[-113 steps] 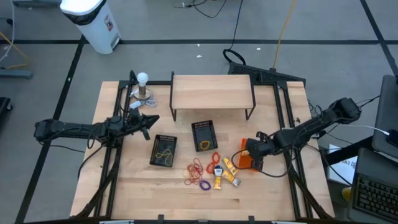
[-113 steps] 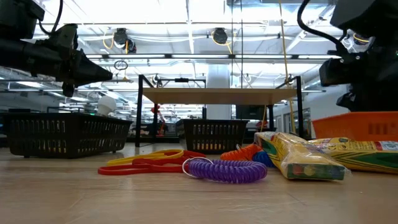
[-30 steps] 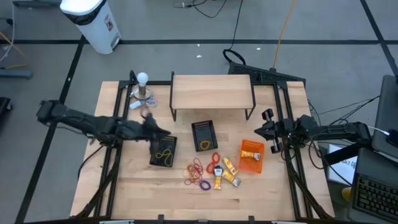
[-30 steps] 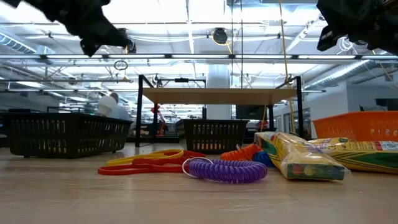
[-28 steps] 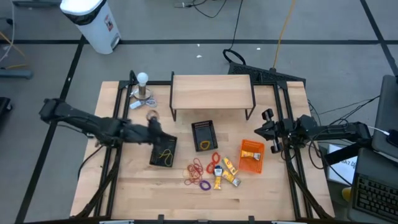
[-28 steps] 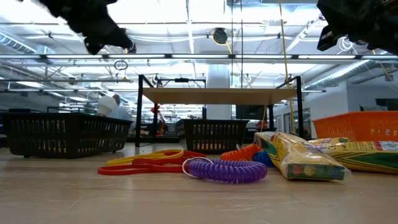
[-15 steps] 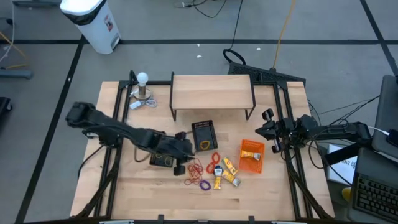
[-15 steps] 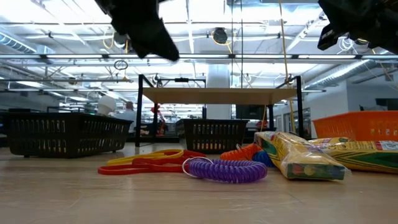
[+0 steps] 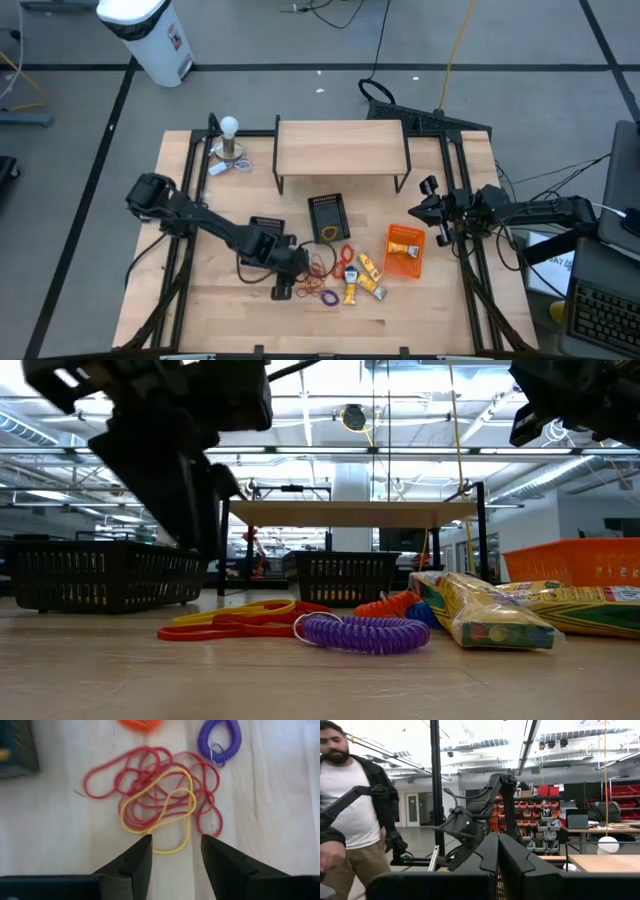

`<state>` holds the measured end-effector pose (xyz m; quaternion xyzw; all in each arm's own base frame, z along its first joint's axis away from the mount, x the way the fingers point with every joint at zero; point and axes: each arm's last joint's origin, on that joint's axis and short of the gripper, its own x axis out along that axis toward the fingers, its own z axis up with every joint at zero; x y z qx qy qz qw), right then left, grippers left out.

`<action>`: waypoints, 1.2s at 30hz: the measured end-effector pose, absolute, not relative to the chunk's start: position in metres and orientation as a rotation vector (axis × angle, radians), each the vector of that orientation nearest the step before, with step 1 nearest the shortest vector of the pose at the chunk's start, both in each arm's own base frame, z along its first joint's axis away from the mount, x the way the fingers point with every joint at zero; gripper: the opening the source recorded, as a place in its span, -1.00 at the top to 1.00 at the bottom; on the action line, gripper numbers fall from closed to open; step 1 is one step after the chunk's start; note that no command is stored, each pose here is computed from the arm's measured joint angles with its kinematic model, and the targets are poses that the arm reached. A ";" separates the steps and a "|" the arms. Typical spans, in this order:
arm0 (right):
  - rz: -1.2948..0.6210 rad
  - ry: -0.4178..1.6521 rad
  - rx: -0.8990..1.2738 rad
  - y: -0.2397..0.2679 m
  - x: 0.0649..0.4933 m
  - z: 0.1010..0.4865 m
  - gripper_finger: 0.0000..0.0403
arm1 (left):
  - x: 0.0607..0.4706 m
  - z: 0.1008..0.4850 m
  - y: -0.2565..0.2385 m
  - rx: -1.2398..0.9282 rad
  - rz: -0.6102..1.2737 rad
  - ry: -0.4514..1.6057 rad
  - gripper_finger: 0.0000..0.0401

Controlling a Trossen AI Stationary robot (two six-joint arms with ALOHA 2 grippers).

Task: Pick & Place Office Desk Supplies
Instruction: Put the yellow rubber band into the left black bin

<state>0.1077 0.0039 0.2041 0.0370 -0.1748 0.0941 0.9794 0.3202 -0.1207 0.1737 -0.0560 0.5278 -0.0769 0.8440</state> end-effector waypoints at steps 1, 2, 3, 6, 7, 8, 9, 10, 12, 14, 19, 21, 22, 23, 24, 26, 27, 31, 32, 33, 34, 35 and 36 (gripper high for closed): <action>0.190 -0.352 0.075 0.004 0.108 0.204 1.00 | 0.320 0.171 -0.122 -0.121 -0.156 1.123 0.14; 0.189 -0.352 0.074 0.004 0.108 0.204 1.00 | 0.321 0.169 -0.122 -0.125 -0.148 1.131 0.14; 0.189 -0.352 0.074 0.004 0.108 0.204 1.00 | 0.321 0.167 -0.122 -0.126 -0.143 1.136 0.15; 0.189 -0.351 0.075 0.004 0.108 0.204 1.00 | 0.323 0.162 -0.120 -0.137 -0.121 1.147 0.17; 0.189 -0.351 0.075 0.004 0.108 0.204 1.00 | 0.324 0.158 -0.119 -0.139 -0.114 1.159 0.18; 0.189 -0.352 0.074 0.004 0.108 0.204 1.00 | 0.325 0.155 -0.118 -0.143 -0.104 1.169 0.19; 0.190 -0.351 0.075 0.004 0.108 0.204 1.00 | 0.326 0.150 -0.117 -0.144 -0.097 1.182 0.20; 0.190 -0.351 0.078 0.004 0.108 0.204 1.00 | 0.327 0.146 -0.117 -0.143 -0.090 1.195 0.21; 0.192 -0.350 0.086 0.004 0.108 0.204 1.00 | 0.328 0.138 -0.116 -0.137 -0.073 1.212 0.23; 0.193 -0.349 0.093 0.004 0.108 0.204 1.00 | 0.330 0.134 -0.117 -0.124 -0.054 1.210 0.24; 0.194 -0.339 0.102 0.004 0.108 0.203 1.00 | 0.331 0.125 -0.118 -0.104 -0.045 1.223 0.24; 0.194 -0.335 0.102 0.004 0.109 0.203 1.00 | 0.331 0.124 -0.118 -0.094 -0.049 1.226 0.24; 0.193 -0.332 0.102 0.004 0.109 0.203 1.00 | 0.331 0.122 -0.120 -0.086 -0.054 1.229 0.25; 0.193 -0.331 0.102 0.004 0.109 0.202 1.00 | 0.331 0.122 -0.120 -0.075 -0.053 1.228 0.28; 0.193 -0.331 0.102 0.004 0.109 0.202 1.00 | 0.331 0.122 -0.121 -0.064 -0.051 1.225 0.32; 0.193 -0.333 0.102 0.004 0.109 0.203 1.00 | 0.331 0.118 -0.123 -0.051 -0.047 1.230 0.47; 0.193 -0.332 0.102 0.004 0.109 0.203 1.00 | 0.331 0.117 -0.123 -0.051 -0.048 1.231 0.56; 0.193 -0.333 0.102 0.004 0.109 0.203 1.00 | 0.333 0.113 -0.125 -0.056 -0.076 1.227 0.93; 0.193 -0.333 0.102 0.004 0.109 0.203 1.00 | 0.333 0.113 -0.125 -0.057 -0.085 1.227 0.96; 0.194 -0.333 0.104 0.004 0.109 0.203 1.00 | 0.333 0.114 -0.125 -0.050 -0.092 1.226 0.96; 0.195 -0.332 0.108 0.004 0.109 0.203 1.00 | 0.332 0.115 -0.125 -0.040 -0.101 1.224 0.96; 0.195 -0.332 0.109 0.004 0.109 0.203 1.00 | 0.331 0.118 -0.125 -0.028 -0.109 1.225 0.97; 0.195 -0.331 0.109 0.004 0.109 0.203 1.00 | 0.328 0.123 -0.125 -0.018 -0.115 1.222 0.98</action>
